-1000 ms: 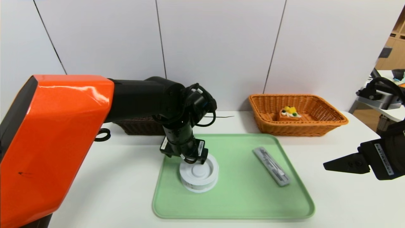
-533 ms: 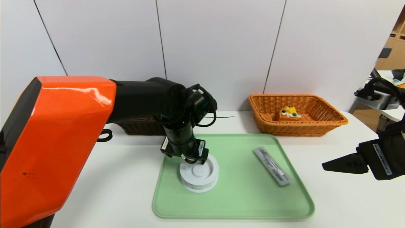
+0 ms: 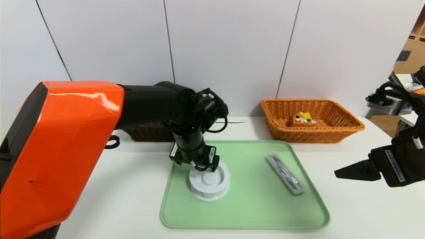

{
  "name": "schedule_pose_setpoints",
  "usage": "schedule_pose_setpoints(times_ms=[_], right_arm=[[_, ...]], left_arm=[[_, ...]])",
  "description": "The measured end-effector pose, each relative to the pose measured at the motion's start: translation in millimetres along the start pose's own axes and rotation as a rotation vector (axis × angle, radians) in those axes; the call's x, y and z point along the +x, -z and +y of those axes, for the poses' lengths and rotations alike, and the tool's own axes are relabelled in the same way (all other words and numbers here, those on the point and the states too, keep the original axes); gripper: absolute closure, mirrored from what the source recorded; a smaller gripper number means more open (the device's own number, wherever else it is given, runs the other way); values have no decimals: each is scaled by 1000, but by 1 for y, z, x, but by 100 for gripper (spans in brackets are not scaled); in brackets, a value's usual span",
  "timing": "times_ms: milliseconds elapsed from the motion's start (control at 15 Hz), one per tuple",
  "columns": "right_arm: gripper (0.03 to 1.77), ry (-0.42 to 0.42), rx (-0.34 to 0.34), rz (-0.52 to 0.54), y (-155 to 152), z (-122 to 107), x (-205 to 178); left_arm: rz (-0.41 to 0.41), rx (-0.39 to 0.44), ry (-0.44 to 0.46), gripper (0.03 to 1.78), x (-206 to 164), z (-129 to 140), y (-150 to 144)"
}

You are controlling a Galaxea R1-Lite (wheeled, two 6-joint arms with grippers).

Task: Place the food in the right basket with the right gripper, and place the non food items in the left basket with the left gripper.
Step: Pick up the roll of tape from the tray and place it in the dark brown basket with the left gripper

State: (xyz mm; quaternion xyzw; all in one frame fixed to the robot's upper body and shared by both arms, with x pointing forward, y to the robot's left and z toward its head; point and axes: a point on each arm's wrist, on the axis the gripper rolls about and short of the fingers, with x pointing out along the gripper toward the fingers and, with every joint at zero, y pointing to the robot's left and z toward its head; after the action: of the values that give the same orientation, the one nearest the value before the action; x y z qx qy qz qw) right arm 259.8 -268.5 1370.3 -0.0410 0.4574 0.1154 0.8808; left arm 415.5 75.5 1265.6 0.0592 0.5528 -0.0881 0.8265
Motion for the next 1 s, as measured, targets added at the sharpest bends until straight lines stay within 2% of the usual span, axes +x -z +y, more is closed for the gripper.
schedule_pose_setpoints(times_ms=[200, 267, 533, 733, 800, 867, 933, 1000], right_arm=[[11, 1, 0, 7, -1, 0, 2], [10, 1, 0, 9, -1, 0, 3], [10, 3, 1, 9, -3, 0, 4], [10, 3, 2, 10, -4, 0, 4], [10, 3, 2, 9, -4, 1, 4], [10, 3, 2, 7, -4, 0, 4], [10, 4, 3, 7, -5, 0, 4], [10, 4, 3, 6, -5, 0, 4]], left_arm=[[-1, -3, -1, 12, 1, 1, -1], [0, -3, 0, 21, 1, 1, -1], [-2, -5, -1, 77, 2, 1, -1], [2, -5, -4, 102, 2, 1, -1], [4, -5, -7, 120, 2, 2, -1], [3, -6, -6, 144, 1, 2, -1], [1, -7, -6, 152, 0, 2, -1], [-1, -8, -5, 152, -1, 2, -1]])
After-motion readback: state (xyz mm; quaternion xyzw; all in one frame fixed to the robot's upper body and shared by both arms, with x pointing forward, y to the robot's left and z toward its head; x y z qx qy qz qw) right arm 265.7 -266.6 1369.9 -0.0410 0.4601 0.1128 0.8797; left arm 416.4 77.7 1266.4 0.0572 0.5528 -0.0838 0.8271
